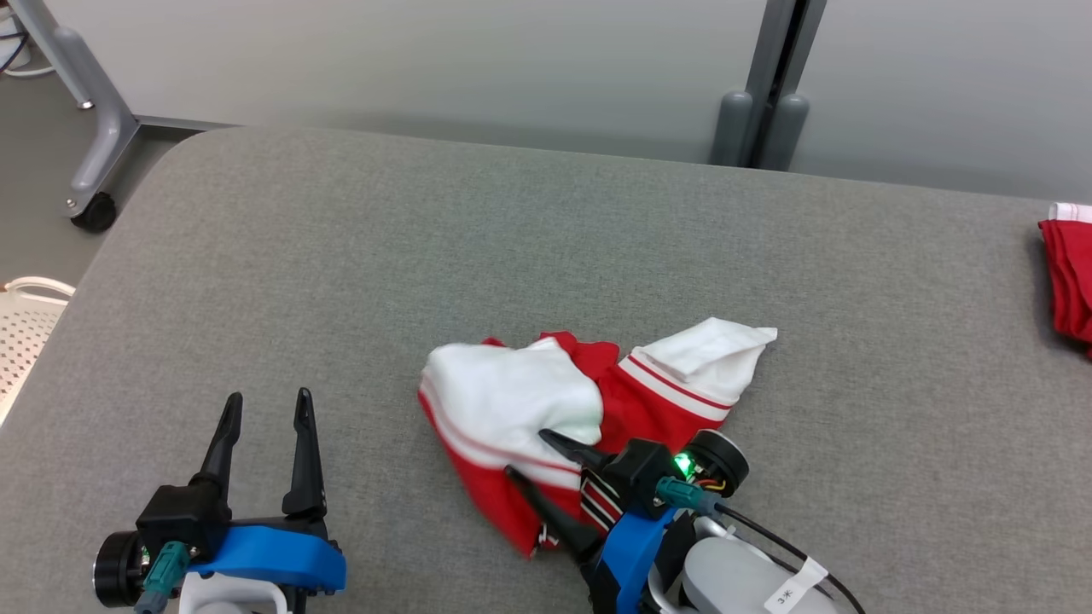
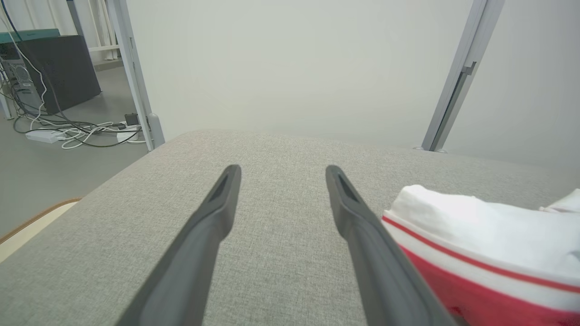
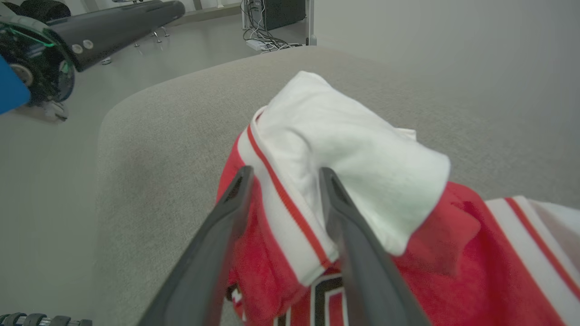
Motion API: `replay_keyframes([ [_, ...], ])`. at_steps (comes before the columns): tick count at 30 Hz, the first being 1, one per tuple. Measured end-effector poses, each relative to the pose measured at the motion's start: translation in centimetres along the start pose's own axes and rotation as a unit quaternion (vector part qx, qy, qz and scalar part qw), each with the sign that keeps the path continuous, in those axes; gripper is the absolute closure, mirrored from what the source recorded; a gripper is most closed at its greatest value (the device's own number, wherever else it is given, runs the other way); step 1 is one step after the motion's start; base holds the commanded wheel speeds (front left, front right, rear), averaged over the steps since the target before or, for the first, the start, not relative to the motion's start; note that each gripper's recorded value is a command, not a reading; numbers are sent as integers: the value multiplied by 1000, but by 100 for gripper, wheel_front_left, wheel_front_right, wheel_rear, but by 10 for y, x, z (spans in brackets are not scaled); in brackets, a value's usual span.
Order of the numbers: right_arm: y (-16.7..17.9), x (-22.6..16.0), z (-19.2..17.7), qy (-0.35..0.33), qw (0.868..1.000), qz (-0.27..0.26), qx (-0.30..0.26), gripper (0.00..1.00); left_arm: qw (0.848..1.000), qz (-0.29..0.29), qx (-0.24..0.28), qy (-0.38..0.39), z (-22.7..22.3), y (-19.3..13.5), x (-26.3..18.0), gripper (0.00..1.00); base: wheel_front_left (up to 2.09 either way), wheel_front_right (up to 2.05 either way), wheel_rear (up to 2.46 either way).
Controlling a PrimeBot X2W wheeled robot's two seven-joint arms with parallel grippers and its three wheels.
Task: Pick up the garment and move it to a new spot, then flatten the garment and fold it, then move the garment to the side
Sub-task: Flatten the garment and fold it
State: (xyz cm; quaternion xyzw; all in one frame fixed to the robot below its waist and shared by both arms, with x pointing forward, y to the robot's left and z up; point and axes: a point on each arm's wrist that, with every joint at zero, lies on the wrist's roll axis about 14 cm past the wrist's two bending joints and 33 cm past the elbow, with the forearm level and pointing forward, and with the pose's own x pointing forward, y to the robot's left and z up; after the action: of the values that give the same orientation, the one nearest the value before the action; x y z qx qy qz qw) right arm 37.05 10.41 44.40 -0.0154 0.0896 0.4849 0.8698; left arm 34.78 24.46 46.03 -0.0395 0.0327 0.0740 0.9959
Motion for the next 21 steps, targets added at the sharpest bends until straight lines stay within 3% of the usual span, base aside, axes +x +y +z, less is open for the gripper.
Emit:
replay_keyframes([
  [8,-11,-7,30,-47,999,-25,-7,0,1000,-10,-3,-6,3,-7,4,0,0,0,0],
  [21,-93,-33,54,-61,986,-142,-63,0,1000,-23,2,-11,6,-15,6,0,0,0,0],
])
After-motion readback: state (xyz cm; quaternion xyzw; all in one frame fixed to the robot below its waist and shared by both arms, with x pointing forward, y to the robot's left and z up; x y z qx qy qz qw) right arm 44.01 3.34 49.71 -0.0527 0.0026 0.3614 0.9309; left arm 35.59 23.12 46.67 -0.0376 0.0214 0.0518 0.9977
